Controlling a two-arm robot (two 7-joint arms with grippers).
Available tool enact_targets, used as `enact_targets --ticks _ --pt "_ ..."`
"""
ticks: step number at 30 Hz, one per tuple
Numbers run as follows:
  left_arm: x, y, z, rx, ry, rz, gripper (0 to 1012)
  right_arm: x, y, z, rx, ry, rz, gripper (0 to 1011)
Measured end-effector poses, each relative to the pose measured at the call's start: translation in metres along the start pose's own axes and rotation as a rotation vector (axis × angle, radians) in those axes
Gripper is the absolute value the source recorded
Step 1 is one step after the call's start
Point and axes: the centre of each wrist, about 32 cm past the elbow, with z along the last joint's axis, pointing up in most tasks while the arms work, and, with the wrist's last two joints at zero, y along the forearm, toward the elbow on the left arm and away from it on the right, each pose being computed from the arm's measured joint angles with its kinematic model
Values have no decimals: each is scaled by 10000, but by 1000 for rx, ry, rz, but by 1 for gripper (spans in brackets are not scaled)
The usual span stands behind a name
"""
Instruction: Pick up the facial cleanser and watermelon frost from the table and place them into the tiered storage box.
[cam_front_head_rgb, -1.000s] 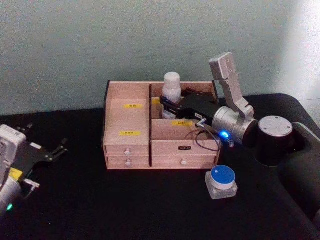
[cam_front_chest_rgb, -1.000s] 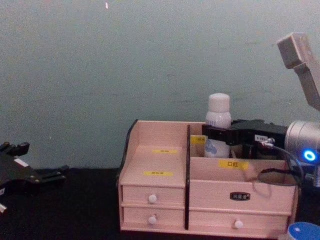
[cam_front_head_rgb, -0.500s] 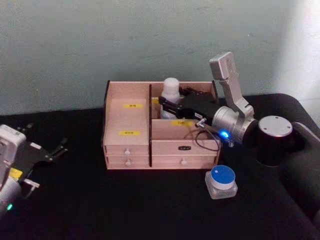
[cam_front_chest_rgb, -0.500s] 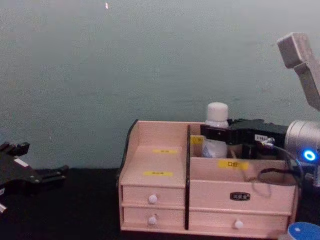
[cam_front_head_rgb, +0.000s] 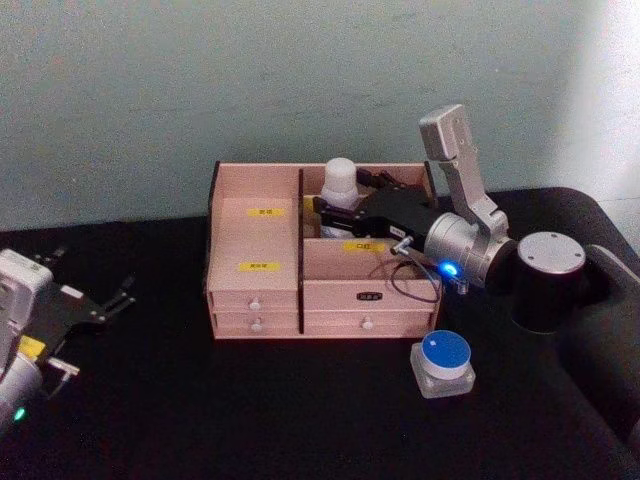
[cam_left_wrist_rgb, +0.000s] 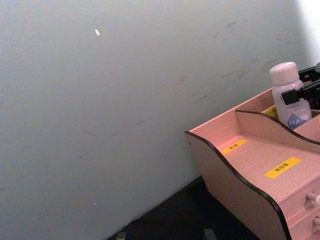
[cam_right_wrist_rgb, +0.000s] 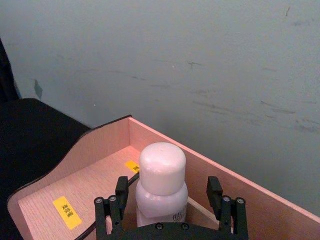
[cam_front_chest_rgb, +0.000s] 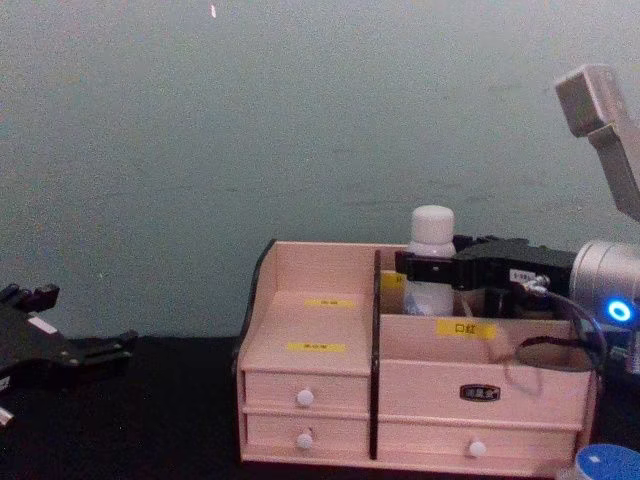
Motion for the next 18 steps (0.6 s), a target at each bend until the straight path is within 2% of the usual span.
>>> enact_targets --ticks 4,11,15,18 --pt "0 0 0 0 0 0 1001 -2 -4 0 2 -1 1 1000" --pt "0 0 0 0 0 0 1001 -20 -66 66 37 -26 2 1000" --pt "0 0 0 0 0 0 1001 -41 -124 120 61 -40 1 1000" --pt "0 0 0 0 0 0 1001 -66 -226 174 88 -47 4 1000"
